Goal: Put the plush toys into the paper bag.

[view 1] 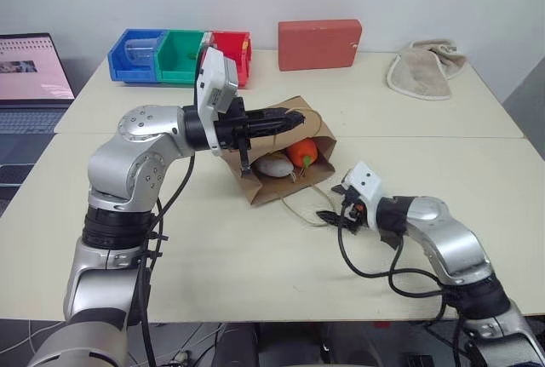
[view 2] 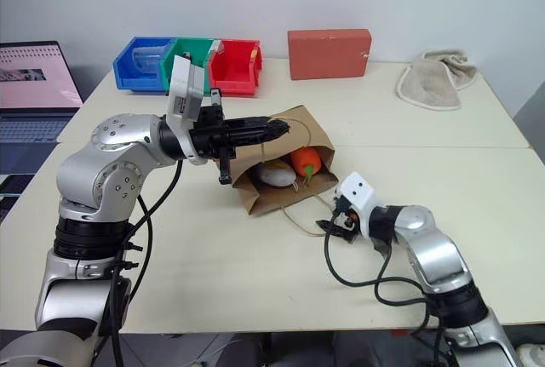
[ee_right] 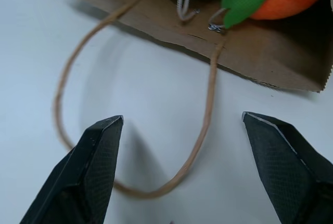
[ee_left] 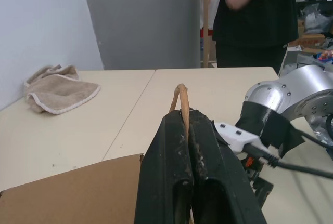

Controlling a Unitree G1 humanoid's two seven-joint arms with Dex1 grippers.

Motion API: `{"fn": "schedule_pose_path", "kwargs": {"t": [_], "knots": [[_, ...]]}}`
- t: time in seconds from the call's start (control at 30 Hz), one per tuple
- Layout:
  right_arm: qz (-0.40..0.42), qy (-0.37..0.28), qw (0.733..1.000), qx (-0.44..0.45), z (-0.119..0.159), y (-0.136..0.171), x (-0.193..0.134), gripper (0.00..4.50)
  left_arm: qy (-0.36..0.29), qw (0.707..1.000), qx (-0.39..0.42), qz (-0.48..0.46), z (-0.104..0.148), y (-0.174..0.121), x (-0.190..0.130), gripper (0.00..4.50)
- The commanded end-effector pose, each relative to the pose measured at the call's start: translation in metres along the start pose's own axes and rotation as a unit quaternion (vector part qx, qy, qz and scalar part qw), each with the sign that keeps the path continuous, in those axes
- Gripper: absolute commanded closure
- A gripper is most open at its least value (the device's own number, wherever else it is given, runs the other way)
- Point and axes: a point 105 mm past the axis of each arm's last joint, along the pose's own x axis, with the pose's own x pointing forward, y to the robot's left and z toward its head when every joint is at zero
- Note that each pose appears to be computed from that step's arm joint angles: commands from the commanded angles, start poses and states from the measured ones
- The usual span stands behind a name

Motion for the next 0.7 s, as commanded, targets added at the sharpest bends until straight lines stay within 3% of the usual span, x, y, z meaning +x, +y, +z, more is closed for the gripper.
{"fn": "schedule_pose_path", "kwargs": {"t": [0.03, 0.3, 0.5, 0.7], "knots": [[-0.008, -0.013, 1.000, -0.012, 0.008, -0.004, 0.002, 1.64, -0.006, 1.000, 0.028, 0.002, 0.013, 0.000, -0.002, 4.50], [-0.009, -0.029, 0.999, 0.035, 0.011, -0.009, 0.000, 4.47, -0.003, 1.000, 0.029, 0.009, 0.014, 0.002, -0.007, 4.50], [0.000, -0.083, 0.992, 0.092, 0.036, -0.014, -0.020, 4.47, -0.018, 0.999, 0.023, 0.019, 0.026, 0.007, -0.012, 4.50], [0.029, -0.149, 0.983, 0.107, 0.089, -0.022, -0.073, 4.47, -0.044, 0.999, 0.022, 0.013, 0.042, 0.016, -0.007, 4.50]]}}
